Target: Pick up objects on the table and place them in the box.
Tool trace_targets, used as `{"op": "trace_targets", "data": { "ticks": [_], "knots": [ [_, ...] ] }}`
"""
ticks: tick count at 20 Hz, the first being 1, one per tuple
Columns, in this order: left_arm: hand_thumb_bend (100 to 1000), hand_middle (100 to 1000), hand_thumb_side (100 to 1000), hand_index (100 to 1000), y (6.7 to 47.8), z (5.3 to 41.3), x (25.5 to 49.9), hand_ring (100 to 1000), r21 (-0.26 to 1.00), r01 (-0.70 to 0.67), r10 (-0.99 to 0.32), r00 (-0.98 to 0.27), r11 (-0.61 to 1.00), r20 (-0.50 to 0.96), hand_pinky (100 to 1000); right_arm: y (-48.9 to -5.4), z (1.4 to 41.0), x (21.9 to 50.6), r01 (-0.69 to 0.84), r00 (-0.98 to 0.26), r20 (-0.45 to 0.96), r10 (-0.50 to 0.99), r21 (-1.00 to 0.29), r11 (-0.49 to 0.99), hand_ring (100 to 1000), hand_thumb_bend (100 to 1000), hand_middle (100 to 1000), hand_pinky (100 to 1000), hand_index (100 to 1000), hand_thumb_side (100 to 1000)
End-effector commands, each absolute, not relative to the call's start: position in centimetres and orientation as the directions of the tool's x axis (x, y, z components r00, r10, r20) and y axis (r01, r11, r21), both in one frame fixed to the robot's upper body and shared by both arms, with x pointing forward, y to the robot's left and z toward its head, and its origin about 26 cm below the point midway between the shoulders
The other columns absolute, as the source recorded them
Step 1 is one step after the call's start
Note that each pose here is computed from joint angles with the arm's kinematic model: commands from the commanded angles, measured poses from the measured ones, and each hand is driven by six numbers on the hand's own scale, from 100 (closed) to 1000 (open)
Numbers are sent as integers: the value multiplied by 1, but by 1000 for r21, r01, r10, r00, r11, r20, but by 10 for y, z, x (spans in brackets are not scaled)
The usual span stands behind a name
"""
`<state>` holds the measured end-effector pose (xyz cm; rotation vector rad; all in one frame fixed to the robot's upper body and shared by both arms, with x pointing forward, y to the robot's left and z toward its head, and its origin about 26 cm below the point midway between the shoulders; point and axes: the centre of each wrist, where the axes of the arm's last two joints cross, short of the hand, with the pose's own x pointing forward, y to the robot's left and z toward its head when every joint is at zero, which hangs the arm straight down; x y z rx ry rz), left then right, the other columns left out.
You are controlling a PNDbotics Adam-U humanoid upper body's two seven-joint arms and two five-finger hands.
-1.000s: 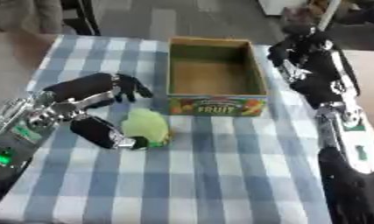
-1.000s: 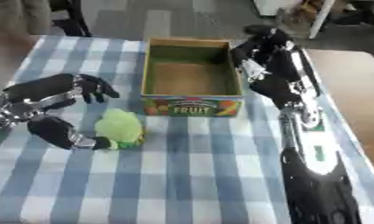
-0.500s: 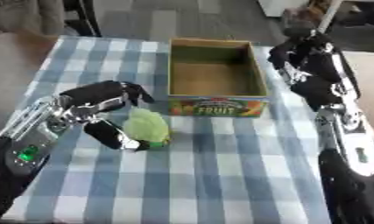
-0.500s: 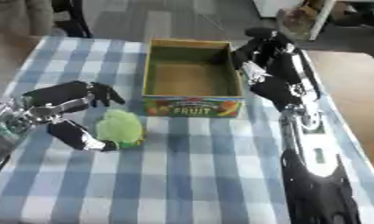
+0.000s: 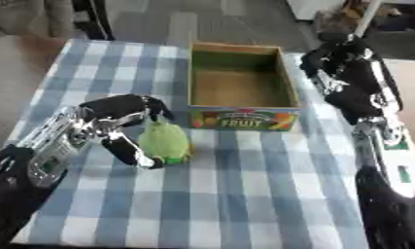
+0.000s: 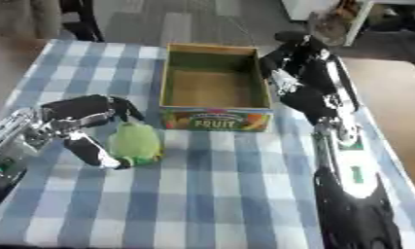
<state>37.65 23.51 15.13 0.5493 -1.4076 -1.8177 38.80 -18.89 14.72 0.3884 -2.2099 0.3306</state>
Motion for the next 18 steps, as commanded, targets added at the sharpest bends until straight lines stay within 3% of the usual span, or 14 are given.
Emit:
{"op": "trace_targets", "data": {
  "ticks": [1,13,18],
  "knots": [
    [564,802,330,885,234,162,380,759,953,278,-774,-627,-119,86,681,-187,159,387,-389,-625,763,-164,-122,913,596,342,471,591,710,100],
    [617,790,379,876,233,159,389,758,924,310,-761,-648,-225,32,687,-185,159,387,-396,-623,764,-168,-124,910,595,346,471,591,710,100],
    [496,749,374,821,233,155,391,720,914,316,-755,-656,-254,17,679,-185,160,387,-397,-624,764,-168,-125,909,595,347,470,591,710,100]
  ]
}}
